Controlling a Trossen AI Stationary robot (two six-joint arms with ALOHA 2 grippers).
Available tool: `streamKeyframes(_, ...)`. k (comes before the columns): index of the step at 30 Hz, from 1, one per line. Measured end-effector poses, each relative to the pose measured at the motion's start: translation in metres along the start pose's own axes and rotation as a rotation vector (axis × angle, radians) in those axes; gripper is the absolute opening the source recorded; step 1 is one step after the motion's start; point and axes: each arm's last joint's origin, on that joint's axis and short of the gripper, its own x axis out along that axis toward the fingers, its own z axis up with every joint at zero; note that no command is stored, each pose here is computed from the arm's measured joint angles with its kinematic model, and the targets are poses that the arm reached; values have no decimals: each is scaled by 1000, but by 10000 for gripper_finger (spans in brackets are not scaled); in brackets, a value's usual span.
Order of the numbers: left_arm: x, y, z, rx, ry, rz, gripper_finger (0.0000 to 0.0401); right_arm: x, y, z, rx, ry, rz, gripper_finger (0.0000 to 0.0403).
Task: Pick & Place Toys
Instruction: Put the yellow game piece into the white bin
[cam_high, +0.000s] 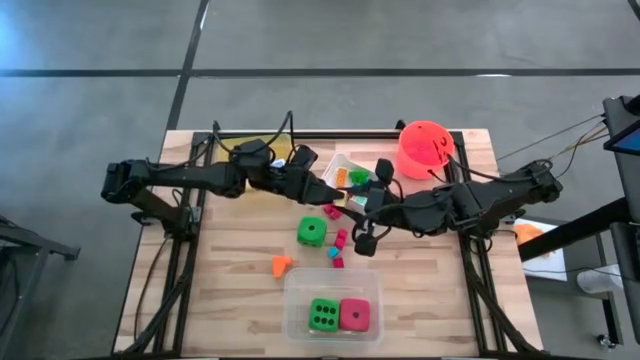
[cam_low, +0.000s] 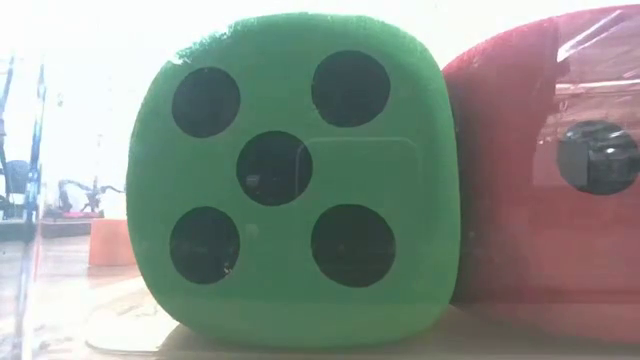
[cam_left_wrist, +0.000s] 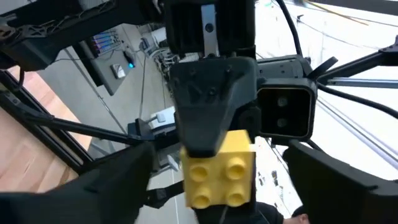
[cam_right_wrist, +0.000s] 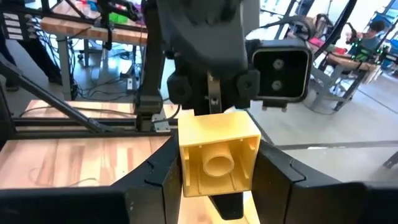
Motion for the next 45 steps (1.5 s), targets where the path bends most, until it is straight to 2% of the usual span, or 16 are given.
streamKeyframes(2, 0, 0, 0, 0, -7, 2, 380, 1, -1, -1, 14, 9, 0, 132)
streamKeyframes(4, 0, 0, 1, 2, -12, 6, 392, 1, -2, -3, 25, 25, -4, 132)
streamKeyframes(10, -1, 4, 3, 31, -20, 39, 361, 8, -16, -7, 100, 77, 48, 132)
streamKeyframes(14, -4, 16, 3, 6, -8, 155, 348, 13, -32, -5, 171, 84, 106, 132)
streamKeyframes(18, -12, 17, 4, 16, -18, 237, 346, 14, -48, -7, 196, 115, 132, 132)
streamKeyframes(23, -28, 10, 2, 38, -55, 351, 346, 2, -75, -11, 243, 191, 70, 132)
streamKeyframes(27, -43, 2, -1, 61, -56, 421, 346, 5, -97, -25, 283, 322, 1, 132)
streamKeyframes(31, -55, 6, -8, 63, -11, 559, 346, 18, -128, -46, 394, 492, -39, 132)
streamKeyframes(34, -65, 12, -16, 63, 19, 705, 346, 37, -146, -77, 458, 659, -59, 132)
streamKeyframes(36, -71, 18, -23, 58, 37, 816, 346, 50, -152, -99, 468, 734, -34, 132)
streamKeyframes(39, -77, 21, -34, 41, 51, 931, 346, 66, -152, -129, 490, 813, 16, 132)
streamKeyframes(45, -85, 25, -46, -10, 58, 1071, 346, 95, -140, -184, 415, 929, 54, 132)
